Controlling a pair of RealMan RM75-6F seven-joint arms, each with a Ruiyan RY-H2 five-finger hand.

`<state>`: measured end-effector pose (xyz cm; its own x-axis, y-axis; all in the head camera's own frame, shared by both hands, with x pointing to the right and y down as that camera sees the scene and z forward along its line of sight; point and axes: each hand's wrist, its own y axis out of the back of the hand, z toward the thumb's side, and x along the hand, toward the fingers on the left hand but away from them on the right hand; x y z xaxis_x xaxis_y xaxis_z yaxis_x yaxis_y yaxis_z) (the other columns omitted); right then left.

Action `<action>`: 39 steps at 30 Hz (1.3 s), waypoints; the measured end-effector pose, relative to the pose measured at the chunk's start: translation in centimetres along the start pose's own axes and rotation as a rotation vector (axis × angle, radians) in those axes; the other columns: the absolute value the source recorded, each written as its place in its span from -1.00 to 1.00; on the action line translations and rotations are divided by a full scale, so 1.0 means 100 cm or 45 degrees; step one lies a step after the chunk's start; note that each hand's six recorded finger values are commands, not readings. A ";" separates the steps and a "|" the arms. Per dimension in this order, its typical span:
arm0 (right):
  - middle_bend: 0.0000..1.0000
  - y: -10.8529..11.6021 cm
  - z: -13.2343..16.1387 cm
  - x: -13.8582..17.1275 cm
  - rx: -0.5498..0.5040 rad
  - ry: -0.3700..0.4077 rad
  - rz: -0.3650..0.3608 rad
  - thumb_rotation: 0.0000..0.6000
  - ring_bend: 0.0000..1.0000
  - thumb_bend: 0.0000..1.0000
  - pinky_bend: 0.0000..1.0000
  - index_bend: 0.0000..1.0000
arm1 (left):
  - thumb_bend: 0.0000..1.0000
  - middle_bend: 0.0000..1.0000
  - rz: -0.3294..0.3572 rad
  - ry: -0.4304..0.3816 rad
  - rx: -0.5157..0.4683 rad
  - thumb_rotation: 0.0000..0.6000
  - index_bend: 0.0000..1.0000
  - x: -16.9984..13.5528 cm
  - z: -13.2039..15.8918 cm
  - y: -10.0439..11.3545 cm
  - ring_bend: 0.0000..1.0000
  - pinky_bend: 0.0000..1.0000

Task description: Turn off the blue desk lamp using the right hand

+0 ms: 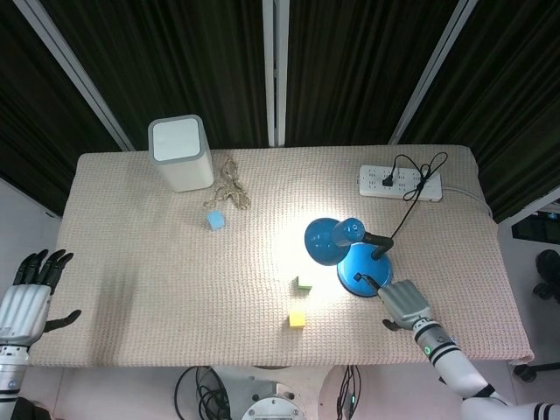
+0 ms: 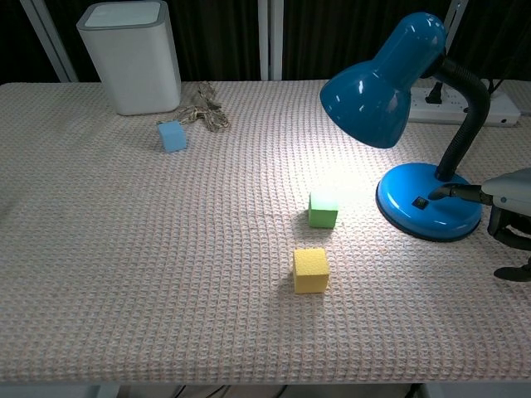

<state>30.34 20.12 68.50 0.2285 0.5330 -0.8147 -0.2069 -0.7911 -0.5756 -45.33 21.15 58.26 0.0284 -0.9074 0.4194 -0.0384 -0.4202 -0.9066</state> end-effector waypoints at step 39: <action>0.62 0.009 -0.012 0.021 0.015 -0.044 -0.066 1.00 0.71 -0.68 0.69 -1.00 | -0.80 -0.88 -0.007 0.017 -0.011 1.00 -0.80 -0.003 -0.005 0.002 -1.00 -0.88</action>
<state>31.75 20.16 66.33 0.2059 0.5833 -0.7858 -0.2069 -0.7589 -0.6175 -45.82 21.32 57.98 0.0150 -0.9049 0.4253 -0.0473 -0.4255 -0.9037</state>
